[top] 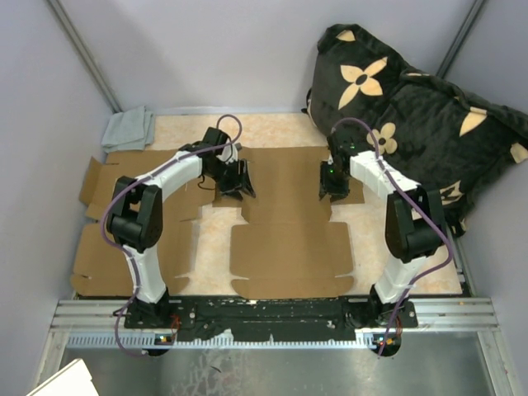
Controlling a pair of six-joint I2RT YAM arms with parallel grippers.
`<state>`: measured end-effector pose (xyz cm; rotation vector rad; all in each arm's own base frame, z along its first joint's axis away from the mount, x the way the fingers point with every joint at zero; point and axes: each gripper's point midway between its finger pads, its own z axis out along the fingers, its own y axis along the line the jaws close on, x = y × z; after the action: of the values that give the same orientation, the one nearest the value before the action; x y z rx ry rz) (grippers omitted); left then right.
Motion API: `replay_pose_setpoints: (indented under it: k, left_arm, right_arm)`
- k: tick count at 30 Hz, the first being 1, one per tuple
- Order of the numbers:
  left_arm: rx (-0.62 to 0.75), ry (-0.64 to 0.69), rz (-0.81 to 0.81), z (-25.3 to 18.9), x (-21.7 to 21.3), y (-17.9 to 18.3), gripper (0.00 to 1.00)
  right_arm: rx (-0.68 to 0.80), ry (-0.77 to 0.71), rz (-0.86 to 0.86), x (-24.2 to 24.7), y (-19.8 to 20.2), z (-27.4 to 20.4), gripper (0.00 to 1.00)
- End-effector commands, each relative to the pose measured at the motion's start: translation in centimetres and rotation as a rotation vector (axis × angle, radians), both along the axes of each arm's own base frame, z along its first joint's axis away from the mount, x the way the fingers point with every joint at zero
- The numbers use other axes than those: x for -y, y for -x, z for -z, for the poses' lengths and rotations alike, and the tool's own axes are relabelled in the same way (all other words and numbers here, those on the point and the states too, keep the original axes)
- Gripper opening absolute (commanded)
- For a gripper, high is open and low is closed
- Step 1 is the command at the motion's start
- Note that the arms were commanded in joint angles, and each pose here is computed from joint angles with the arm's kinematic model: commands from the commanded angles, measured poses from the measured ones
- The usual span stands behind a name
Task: Fold the paper box
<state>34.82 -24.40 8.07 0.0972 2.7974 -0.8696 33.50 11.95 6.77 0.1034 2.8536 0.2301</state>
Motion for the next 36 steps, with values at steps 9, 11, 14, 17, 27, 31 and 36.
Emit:
replay_pose_setpoints:
  k: [9, 11, 14, 17, 27, 31, 36]
  left_arm:
    - [-0.079, 0.027, 0.036, 2.4, 3.3, -0.6, 0.59]
    - [-0.083, 0.028, 0.037, 2.5, 3.6, -0.8, 0.59]
    - [-0.070, 0.023, 0.022, 2.0, 3.5, -1.2, 0.60]
    - [-0.077, 0.049, 0.015, 1.7, 4.1, -1.3, 0.60]
    - [-0.110, -0.072, -0.009, 0.9, 2.1, 0.1, 0.63]
    - [-0.103, -0.247, -0.058, 1.3, -1.5, 0.8, 0.67]
    - [-0.053, -0.317, -0.096, 0.7, -3.6, 1.5, 0.69]
  right_arm:
    - [-0.014, -0.090, -0.085, -3.9, -1.3, -0.1, 0.43]
    - [-0.025, -0.085, -0.092, -3.9, -1.4, 0.2, 0.43]
    - [0.006, -0.059, -0.077, -3.4, -2.0, -0.5, 0.43]
    - [0.033, -0.054, -0.071, -3.4, -2.5, -1.5, 0.43]
    - [0.064, 0.036, 0.005, -1.2, -2.1, -3.1, 0.51]
    - [0.035, 0.131, 0.087, 2.1, -0.8, -2.1, 0.61]
    - [0.028, 0.103, 0.161, 4.3, 0.4, -1.1, 0.62]
